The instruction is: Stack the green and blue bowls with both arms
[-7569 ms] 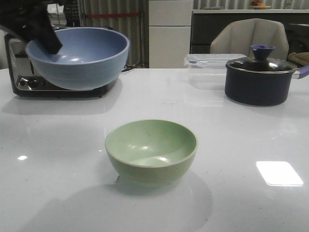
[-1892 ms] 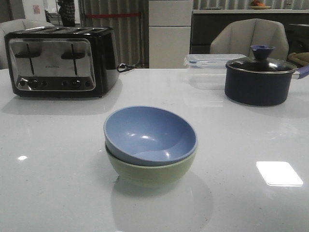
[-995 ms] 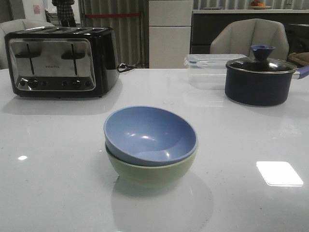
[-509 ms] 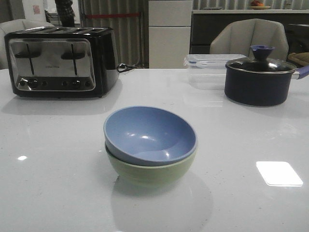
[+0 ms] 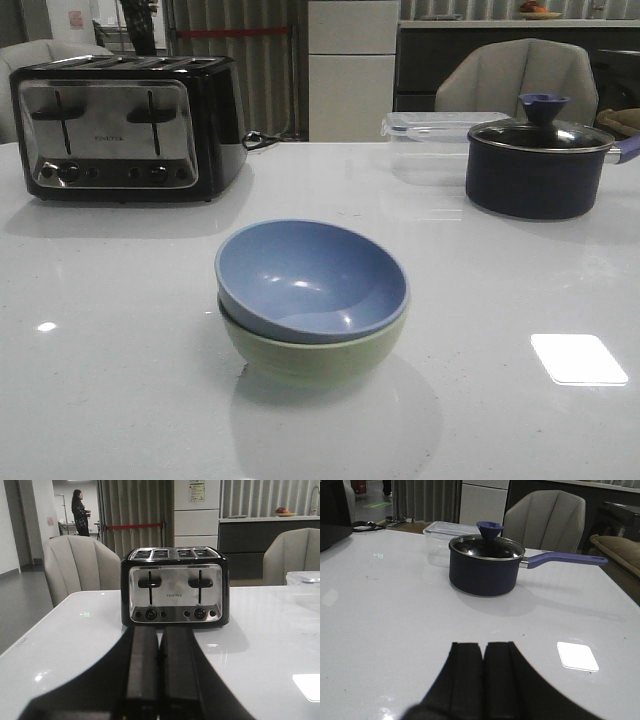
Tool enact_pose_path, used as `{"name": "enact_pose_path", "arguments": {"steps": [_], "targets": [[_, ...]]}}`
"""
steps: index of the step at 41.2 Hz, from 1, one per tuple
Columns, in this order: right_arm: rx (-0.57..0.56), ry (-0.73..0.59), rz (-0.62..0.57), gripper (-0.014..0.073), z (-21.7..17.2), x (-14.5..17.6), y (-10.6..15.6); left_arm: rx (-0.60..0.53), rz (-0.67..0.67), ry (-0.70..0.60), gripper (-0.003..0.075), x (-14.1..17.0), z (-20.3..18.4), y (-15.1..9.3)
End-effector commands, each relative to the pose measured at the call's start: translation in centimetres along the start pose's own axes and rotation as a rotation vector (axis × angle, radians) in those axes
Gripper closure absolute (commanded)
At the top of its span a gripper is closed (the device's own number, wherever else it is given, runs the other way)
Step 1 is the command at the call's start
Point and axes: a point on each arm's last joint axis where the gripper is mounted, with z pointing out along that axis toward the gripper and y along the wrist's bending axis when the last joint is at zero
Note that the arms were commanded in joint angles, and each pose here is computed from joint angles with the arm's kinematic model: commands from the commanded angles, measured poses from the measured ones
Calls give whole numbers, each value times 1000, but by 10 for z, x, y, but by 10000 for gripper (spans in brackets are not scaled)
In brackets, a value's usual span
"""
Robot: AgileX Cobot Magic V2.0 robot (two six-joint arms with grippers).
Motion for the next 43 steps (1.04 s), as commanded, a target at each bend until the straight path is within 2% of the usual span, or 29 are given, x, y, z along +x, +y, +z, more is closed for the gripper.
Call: {"name": "enact_pose_path", "arguments": {"steps": [1,5,11,43], "targets": [[18,-128,4,538,-2,-12,-2,-11,-6,-99,627,-7,-2,1],[20,-154,11,538,-3,-14,-2,-11,-6,-99,627,-7,-2,1],[15,-209,111,538,-4,-19,-2,-11,-6,-99,627,-7,-2,1],[14,-207,109,538,-4,-19,-2,-11,-6,-99,627,-7,-2,1]]}}
